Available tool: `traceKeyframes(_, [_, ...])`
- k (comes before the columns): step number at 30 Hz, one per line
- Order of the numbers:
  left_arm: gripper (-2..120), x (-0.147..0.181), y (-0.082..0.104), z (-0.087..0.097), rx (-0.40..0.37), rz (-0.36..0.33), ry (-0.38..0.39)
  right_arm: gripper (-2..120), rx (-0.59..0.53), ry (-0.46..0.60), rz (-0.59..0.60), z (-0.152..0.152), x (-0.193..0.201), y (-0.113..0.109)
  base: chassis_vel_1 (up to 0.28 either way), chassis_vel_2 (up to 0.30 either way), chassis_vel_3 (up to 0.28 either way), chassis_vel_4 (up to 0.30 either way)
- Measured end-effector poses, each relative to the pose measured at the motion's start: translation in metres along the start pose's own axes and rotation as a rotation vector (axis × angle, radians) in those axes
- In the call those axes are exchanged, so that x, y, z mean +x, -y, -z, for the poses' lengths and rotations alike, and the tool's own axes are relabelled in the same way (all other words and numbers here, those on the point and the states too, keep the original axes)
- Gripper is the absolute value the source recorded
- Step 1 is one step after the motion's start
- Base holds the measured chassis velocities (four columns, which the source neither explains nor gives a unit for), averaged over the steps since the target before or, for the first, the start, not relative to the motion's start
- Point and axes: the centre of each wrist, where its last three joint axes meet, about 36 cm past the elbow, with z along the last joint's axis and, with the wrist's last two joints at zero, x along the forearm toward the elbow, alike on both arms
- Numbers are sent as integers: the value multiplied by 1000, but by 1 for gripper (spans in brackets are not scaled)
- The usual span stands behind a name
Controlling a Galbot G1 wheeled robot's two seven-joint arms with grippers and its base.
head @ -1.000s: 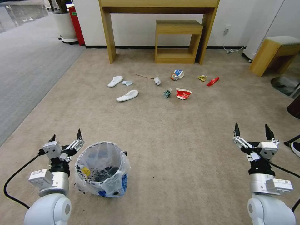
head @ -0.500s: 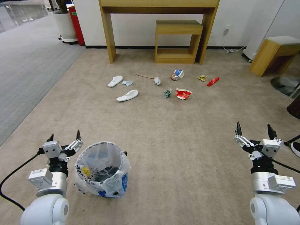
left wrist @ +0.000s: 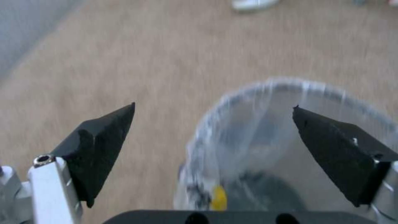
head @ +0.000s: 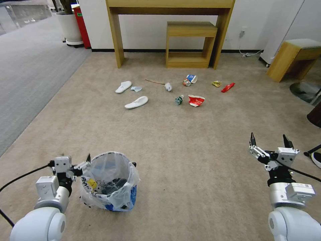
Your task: Pick up the trash bin and place the garbage on the floor into it.
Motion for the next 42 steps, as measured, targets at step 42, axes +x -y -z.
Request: traceKeyframes(42, [100, -88, -20, -61, 164, 13, -251, 100, 28, 64, 132, -42, -9, 4, 0, 0, 0, 0])
